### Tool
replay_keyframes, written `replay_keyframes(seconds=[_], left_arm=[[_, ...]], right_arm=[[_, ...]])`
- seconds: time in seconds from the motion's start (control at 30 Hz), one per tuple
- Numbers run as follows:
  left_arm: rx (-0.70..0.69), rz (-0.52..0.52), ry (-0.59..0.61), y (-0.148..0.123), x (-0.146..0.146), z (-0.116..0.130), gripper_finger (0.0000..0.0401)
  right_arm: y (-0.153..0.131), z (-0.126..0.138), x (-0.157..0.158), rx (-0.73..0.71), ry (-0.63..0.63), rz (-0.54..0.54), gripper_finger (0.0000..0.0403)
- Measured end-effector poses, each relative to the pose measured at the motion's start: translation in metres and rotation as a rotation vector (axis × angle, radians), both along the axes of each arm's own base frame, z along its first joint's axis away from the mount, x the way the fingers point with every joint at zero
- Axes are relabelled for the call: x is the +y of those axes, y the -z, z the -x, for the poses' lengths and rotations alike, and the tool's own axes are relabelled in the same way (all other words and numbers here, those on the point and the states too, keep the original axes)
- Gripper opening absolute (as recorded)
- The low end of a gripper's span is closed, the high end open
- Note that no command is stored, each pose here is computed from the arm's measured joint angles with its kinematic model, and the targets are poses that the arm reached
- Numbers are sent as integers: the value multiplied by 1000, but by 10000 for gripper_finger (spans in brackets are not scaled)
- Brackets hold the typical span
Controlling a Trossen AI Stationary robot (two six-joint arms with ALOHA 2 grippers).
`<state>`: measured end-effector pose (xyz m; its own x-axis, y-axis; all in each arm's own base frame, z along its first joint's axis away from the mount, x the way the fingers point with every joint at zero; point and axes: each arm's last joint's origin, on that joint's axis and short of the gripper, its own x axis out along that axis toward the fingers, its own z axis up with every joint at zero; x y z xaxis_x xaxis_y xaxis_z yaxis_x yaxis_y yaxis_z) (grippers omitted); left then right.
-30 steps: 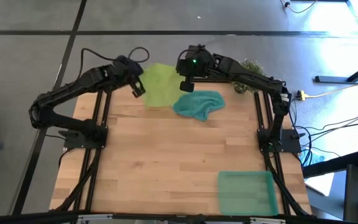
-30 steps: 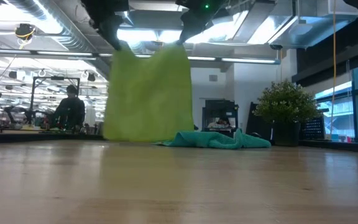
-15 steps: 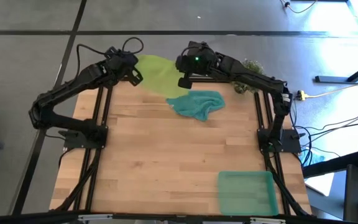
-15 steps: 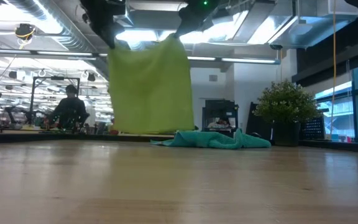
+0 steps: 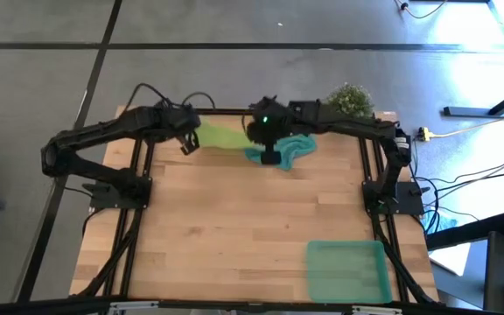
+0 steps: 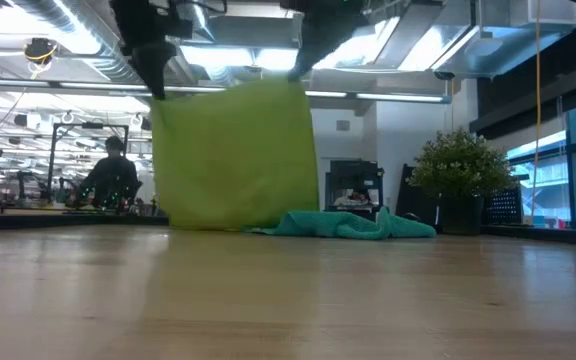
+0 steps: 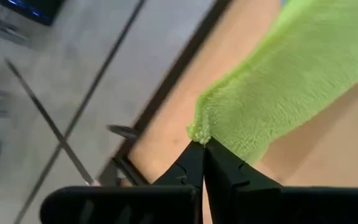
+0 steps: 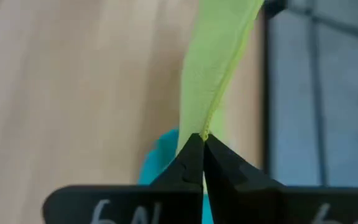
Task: Roll microfiber towels into tight, uniform cylinder then place into a basket
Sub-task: Fold the green microfiber cloth
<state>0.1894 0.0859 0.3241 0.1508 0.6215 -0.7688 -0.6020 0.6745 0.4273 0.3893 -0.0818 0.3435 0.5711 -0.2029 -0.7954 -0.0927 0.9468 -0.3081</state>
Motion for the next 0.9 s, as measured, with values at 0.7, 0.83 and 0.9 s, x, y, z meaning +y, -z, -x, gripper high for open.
replay_keyframes(seconds=[0.7,0.83,0.9], left_arm=[[-44,485,208,112,-100,-7,0],[-72,588,235,123,-119,-5,0],[-87,620,256,124,-128,-5,0]], right_arm=[[140,6,96,152,-155,-301,3],[149,9,118,140,-237,-414,3],[151,10,126,139,-262,-449,3]])
